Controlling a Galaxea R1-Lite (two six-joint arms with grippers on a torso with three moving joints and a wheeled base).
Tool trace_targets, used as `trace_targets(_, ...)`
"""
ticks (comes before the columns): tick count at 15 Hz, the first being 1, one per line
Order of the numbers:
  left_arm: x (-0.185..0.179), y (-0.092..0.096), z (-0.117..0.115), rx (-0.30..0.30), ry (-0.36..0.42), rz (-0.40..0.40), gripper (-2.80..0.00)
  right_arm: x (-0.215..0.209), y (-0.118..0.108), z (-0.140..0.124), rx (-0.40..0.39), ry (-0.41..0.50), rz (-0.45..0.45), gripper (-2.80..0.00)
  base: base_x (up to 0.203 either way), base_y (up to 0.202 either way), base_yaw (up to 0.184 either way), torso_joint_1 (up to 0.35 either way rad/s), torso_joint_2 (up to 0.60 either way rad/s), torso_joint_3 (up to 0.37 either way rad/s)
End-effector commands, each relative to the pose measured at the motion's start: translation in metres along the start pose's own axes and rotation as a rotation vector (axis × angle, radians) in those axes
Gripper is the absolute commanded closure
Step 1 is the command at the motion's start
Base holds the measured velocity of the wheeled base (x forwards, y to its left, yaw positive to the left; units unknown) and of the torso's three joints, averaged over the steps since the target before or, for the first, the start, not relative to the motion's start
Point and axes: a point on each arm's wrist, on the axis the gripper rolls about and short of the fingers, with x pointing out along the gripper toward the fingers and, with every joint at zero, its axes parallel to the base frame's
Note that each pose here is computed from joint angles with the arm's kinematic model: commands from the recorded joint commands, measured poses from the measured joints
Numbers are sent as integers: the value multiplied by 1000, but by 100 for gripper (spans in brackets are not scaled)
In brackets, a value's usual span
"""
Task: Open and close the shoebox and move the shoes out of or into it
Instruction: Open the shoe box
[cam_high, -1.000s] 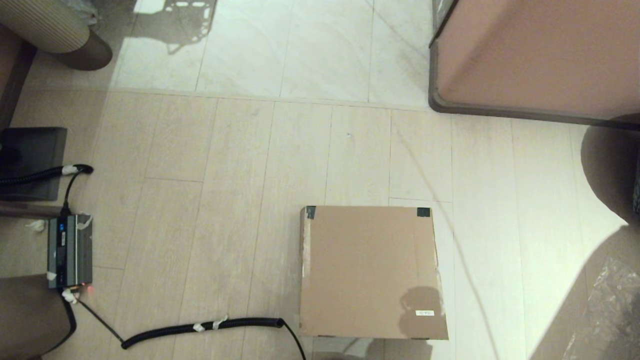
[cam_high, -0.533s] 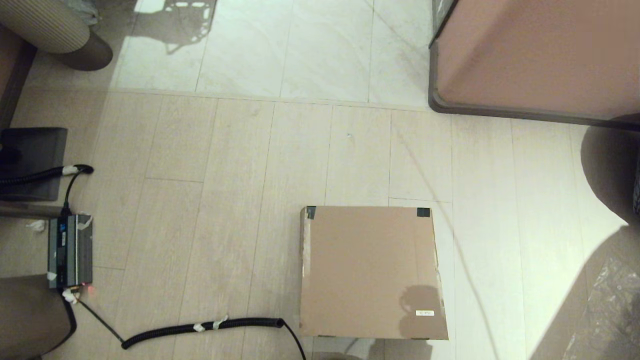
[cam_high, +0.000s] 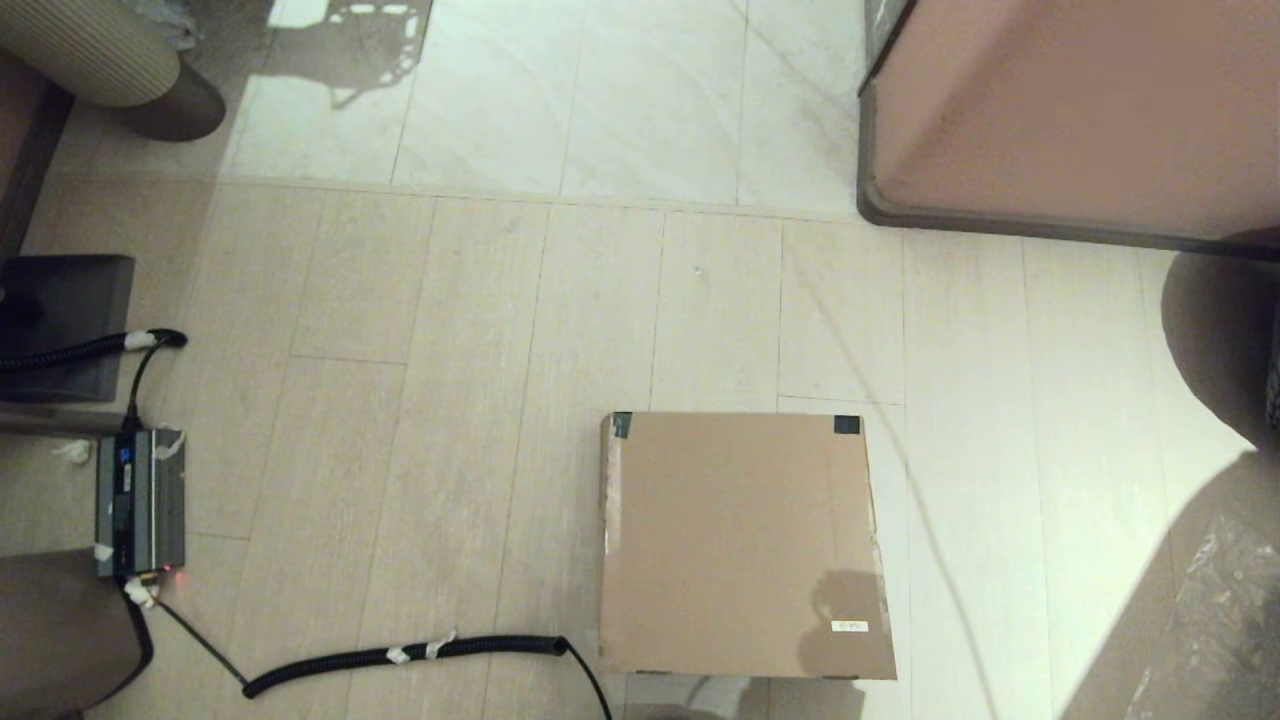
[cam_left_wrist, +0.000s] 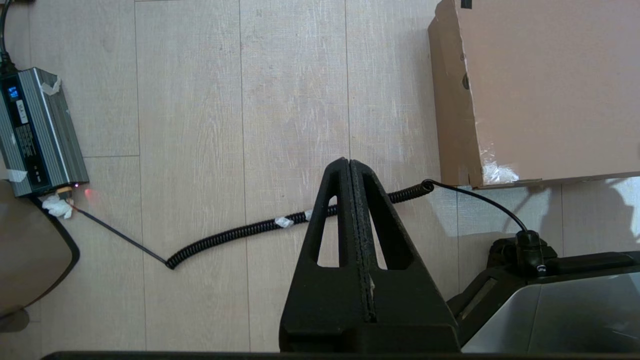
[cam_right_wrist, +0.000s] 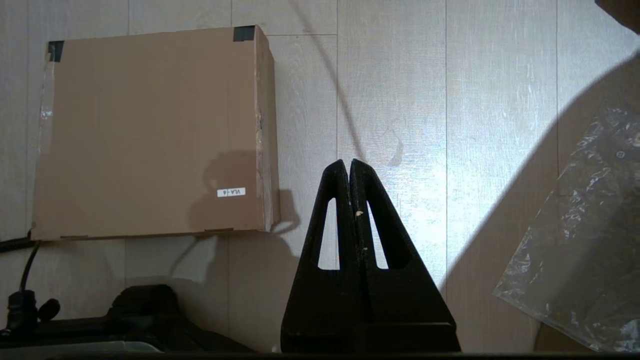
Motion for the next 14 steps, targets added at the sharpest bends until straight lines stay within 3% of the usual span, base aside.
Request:
trace_targets(1, 0, 0, 0, 0, 1, 0, 0, 0, 0, 0, -23, 4, 1, 0, 0, 0, 0, 0, 0, 0)
trace_targets(6, 0, 0, 0, -2, 1, 1, 0, 0, 0, -1, -109, 9, 23, 0, 0, 0, 0, 0, 0, 0)
trace_targets(14, 0, 0, 0, 7, 3, 0, 0, 0, 0, -1, -112, 9, 25, 0, 0, 0, 0, 0, 0, 0)
